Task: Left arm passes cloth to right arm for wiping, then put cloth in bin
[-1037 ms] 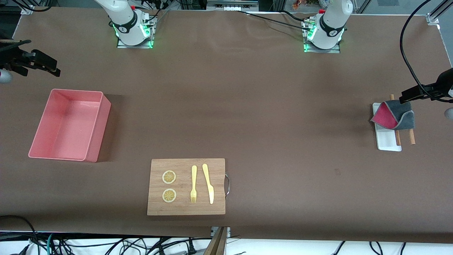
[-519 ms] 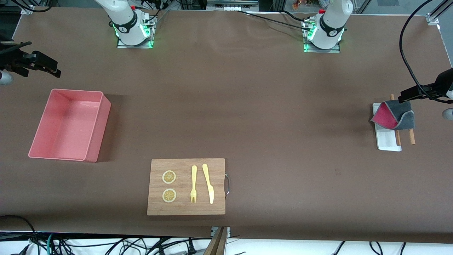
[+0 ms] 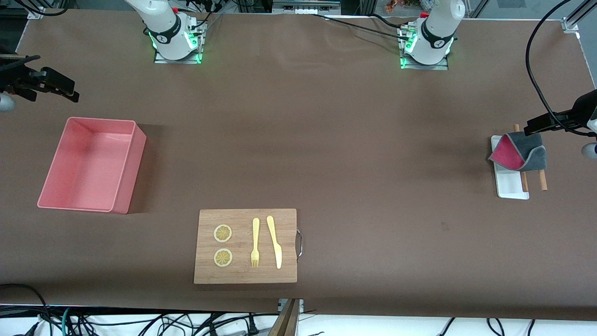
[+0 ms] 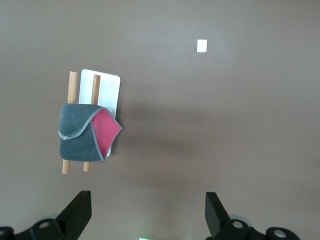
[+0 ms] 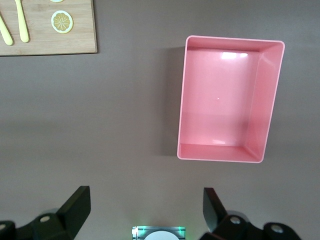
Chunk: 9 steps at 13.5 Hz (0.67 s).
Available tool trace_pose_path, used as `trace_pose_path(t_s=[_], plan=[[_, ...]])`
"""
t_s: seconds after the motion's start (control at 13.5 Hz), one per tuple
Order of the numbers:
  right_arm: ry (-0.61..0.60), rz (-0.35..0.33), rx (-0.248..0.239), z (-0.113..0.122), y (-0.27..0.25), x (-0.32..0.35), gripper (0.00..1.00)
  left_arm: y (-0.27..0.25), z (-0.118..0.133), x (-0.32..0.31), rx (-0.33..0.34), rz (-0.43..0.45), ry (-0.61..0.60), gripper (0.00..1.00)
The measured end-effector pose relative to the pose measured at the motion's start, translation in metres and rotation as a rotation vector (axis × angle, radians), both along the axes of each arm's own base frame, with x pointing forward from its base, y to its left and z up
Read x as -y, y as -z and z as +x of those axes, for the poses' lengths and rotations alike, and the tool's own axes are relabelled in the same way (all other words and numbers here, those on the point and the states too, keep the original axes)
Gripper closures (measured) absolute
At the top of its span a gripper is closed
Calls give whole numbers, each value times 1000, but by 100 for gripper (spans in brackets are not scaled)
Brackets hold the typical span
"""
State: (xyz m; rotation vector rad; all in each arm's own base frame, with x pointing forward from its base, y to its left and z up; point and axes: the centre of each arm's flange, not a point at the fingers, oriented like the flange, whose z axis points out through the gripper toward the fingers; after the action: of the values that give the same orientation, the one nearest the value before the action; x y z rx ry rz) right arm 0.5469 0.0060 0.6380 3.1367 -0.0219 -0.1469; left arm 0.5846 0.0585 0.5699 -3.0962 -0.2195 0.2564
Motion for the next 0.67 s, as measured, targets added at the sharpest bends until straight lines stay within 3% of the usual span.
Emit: trace_pose_path(t_s=[0.67], plan=[[3,0,0,0,0,2,0,9,3,0,-16,-2,0,0]])
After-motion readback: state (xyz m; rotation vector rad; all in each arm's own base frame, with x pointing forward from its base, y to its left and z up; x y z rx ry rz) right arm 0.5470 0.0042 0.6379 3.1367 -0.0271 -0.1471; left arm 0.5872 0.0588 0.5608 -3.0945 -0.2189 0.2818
